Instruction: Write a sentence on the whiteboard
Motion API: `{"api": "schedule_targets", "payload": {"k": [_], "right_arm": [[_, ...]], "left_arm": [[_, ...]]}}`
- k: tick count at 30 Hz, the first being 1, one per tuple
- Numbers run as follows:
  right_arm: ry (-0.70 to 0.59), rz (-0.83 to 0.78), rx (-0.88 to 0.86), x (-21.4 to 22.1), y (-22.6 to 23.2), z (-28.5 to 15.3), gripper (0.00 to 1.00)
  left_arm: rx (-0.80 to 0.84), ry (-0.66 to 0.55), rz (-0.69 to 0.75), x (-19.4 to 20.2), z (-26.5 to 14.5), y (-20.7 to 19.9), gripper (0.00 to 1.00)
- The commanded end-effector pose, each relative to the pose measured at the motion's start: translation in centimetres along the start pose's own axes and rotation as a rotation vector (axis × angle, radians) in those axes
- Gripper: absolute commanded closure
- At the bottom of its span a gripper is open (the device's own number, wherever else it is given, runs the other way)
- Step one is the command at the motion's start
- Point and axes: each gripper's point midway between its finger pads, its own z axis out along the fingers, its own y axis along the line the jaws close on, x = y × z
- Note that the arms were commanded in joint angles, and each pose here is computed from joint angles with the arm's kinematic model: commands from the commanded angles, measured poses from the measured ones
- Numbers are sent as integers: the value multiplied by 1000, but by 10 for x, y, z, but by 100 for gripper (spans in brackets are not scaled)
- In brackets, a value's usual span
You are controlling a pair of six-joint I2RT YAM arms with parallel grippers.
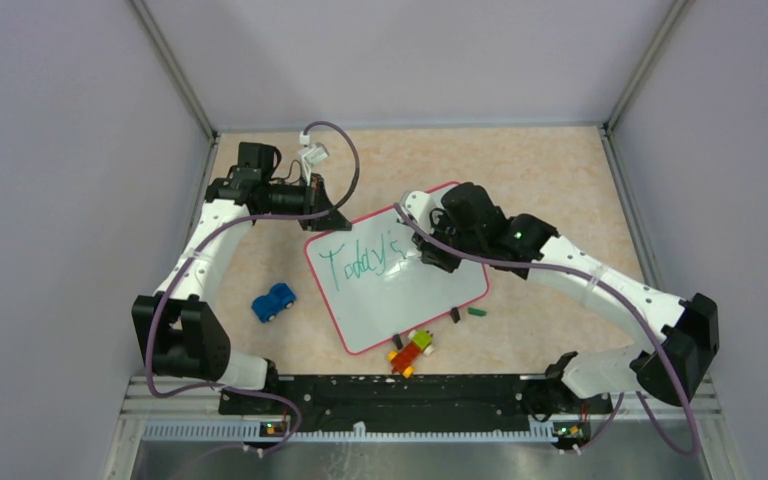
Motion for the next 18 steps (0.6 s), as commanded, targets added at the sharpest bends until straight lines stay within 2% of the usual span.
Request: {"api": "schedule_targets", "payload": {"k": [1,9,18], "right_arm": [[-18,-10,-15,-5,2,3,100],[-59,-35,-77,-26,19,7,100],[-147,-35,-52,-42,9,-33,100]], "left_arm": [[2,29,-31,11,2,-4,100],[1,28,-29,10,2,-4,100],[6,29,-32,11,2,-6,100]]}}
